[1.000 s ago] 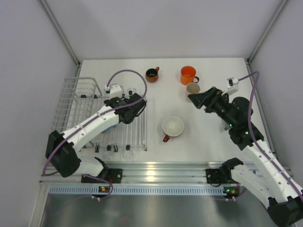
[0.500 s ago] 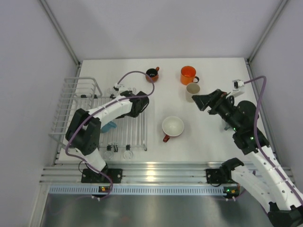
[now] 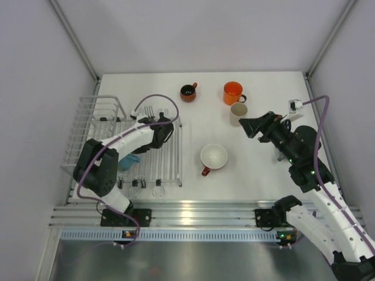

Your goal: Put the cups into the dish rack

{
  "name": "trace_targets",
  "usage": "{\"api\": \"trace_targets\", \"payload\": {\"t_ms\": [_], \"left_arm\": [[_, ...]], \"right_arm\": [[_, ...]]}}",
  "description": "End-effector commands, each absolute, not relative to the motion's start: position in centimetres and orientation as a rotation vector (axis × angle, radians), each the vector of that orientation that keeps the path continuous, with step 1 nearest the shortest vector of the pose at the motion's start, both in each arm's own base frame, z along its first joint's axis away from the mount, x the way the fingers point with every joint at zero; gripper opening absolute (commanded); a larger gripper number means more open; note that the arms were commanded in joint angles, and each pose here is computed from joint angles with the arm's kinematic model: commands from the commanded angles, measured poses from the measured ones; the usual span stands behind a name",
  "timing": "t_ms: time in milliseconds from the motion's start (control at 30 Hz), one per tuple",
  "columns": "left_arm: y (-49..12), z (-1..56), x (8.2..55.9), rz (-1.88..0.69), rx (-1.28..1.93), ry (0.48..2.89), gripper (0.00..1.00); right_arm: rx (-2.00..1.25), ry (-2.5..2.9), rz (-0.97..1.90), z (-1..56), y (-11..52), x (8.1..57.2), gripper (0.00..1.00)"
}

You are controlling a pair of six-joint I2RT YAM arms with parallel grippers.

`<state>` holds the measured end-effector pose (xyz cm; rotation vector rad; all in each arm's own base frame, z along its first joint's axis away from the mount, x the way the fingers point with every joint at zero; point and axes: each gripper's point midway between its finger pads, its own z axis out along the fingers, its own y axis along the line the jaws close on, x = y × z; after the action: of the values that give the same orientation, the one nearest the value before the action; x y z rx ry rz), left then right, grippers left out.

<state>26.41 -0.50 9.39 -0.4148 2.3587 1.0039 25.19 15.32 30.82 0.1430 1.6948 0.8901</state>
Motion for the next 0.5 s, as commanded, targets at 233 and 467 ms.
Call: {"api": "trace_targets", "payload": {"t_ms": [233,467], "left_arm": [[0.9,11.0,26.1,0.892,-0.558,2.351,0.0],[-2.9,11.3,26.4,0.792,-0.381,2.413,0.0]], "right_arm": [[0.097,1.598,0.875,34.5,14.7,24.1,0.86],[0.098,1.594,0.872,34.5,14.5,23.8,0.86]]}}
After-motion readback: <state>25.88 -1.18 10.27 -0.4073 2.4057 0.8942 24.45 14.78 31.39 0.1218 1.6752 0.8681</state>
